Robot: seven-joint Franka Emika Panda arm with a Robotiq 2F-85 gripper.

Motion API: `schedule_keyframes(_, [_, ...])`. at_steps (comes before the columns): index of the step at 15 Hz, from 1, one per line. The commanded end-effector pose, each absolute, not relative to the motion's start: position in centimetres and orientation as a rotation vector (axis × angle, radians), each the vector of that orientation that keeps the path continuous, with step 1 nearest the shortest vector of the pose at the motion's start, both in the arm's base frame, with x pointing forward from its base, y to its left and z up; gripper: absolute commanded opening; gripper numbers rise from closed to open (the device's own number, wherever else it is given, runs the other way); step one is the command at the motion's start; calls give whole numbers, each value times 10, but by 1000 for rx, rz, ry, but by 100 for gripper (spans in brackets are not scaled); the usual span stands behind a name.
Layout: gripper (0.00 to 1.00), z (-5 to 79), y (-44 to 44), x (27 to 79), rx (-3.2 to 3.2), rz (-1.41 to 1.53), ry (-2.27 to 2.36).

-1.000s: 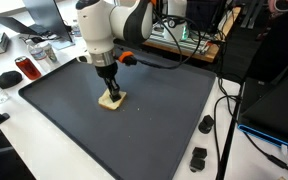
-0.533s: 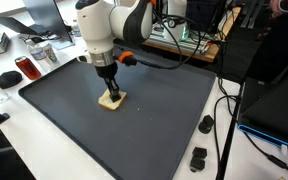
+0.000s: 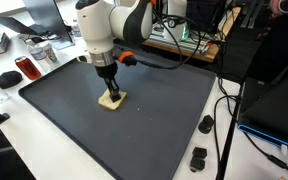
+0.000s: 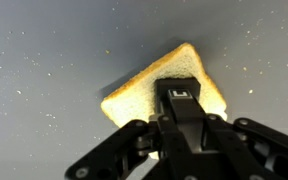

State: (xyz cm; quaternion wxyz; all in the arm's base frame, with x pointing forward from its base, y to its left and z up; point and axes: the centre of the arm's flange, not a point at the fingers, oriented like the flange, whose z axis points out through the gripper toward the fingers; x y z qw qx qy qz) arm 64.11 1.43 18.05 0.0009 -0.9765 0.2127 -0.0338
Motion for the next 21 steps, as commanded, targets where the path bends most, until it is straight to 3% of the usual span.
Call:
schedule_keyframes(1, [5, 120, 20, 645, -3069, -71, 686])
schedule_keyframes(21, [5, 117, 20, 645, -3080, -65, 674])
